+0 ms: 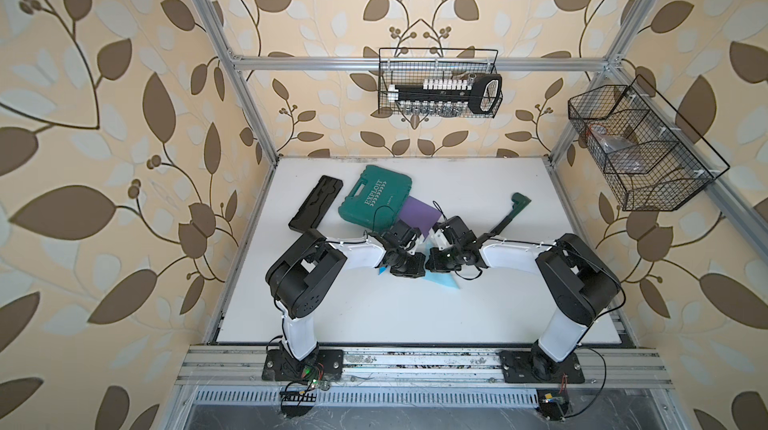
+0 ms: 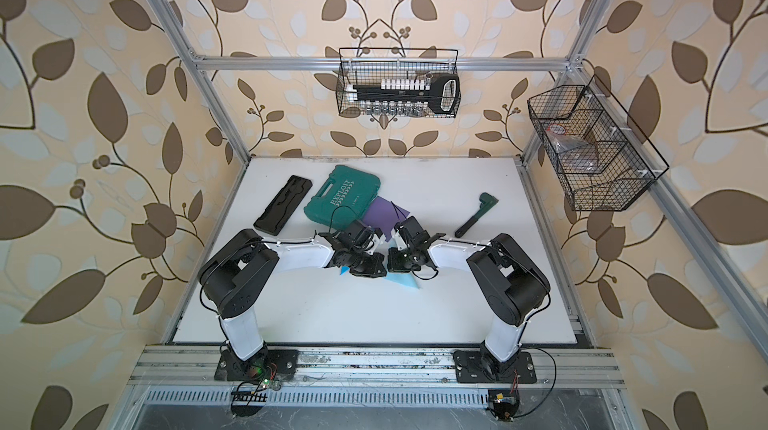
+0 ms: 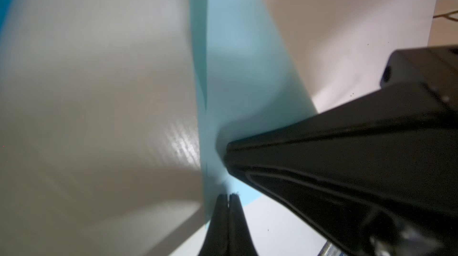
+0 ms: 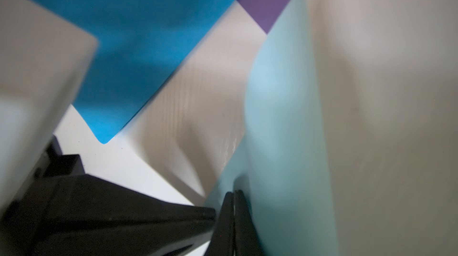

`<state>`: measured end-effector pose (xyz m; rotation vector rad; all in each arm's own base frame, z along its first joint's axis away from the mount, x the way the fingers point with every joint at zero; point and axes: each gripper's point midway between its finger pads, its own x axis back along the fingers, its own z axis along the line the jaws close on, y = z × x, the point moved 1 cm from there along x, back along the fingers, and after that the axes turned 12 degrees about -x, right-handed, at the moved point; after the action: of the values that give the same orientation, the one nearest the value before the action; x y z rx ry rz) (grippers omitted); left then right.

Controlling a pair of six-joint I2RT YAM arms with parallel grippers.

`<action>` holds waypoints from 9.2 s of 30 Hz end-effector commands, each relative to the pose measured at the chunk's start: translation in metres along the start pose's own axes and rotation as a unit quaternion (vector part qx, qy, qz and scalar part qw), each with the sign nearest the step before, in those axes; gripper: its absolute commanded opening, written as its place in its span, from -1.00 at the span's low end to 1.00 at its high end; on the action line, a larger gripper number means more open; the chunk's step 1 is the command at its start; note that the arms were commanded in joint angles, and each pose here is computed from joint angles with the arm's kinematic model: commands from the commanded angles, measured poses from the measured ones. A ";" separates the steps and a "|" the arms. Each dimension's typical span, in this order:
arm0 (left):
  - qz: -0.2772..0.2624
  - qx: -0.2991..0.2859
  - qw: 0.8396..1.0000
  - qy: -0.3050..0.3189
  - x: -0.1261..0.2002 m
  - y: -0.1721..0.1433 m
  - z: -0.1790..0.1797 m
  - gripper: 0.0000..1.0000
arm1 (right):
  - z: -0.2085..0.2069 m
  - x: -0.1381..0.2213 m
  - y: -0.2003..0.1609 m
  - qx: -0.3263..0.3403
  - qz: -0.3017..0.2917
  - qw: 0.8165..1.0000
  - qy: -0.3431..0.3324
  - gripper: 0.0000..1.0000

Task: Fold the square paper diagonally
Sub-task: Fold the paper at the center of the board.

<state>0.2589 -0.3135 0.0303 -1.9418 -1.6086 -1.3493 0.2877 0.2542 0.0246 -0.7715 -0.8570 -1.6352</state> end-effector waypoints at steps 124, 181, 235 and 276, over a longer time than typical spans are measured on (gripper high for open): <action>0.059 -0.020 0.997 0.046 -0.014 -0.032 0.031 -1.00 | -0.038 -0.007 0.087 -0.084 -0.027 0.996 -0.009 -1.00; 0.065 -0.021 0.997 0.034 -0.009 -0.038 0.027 -1.00 | -0.035 -0.008 0.065 -0.035 0.025 0.999 -0.014 -1.00; -0.028 -0.025 0.999 -0.028 0.002 0.044 -0.030 -1.00 | -0.054 0.002 0.046 -0.081 -0.004 0.996 -0.023 -1.00; 0.060 -0.036 0.998 0.004 -0.029 -0.019 0.011 -1.00 | -0.074 0.003 0.086 -0.110 -0.030 0.993 -0.043 -1.00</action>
<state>0.2734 -0.3383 0.0310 -2.0519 -1.6044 -1.4302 0.3641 0.1983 0.0224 -0.8589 -0.7103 -1.7830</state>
